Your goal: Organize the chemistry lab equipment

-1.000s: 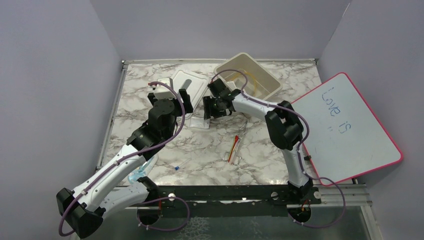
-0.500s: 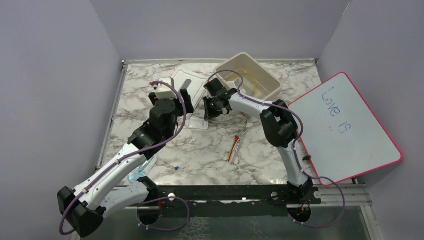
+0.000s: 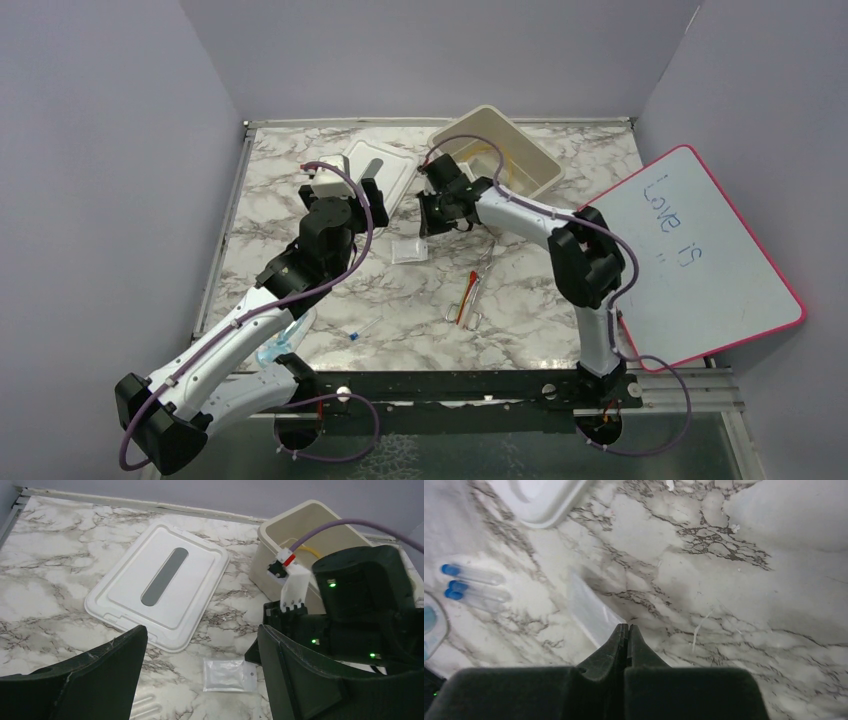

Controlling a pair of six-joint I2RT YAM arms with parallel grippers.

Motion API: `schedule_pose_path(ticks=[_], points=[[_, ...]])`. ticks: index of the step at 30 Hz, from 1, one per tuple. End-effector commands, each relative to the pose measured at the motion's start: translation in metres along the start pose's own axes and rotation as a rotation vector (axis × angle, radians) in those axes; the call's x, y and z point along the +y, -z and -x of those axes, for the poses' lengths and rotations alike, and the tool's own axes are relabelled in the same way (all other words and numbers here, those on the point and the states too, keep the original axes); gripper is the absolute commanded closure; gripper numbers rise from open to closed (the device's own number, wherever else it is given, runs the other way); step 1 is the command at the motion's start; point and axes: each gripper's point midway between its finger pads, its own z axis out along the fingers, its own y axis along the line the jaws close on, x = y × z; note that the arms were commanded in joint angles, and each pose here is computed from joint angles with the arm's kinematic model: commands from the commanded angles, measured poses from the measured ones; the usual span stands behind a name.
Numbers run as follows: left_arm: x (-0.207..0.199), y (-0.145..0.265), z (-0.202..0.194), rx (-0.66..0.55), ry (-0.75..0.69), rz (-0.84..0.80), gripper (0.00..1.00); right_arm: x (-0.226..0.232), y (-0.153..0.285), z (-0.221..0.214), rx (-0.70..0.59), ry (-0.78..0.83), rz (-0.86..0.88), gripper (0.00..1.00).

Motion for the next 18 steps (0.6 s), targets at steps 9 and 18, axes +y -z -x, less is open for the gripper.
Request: schedule_pose_path(ticks=[9,18], points=[[-0.004,0.000,0.006,-0.012,0.011,-0.024,0.17,0.037,0.141,0.091,-0.374,0.144,0.040,0.99],[-0.003,0.002,0.008,-0.017,0.010,-0.025,0.17,-0.010,0.221,0.149,-0.611,0.095,-0.149,0.99]])
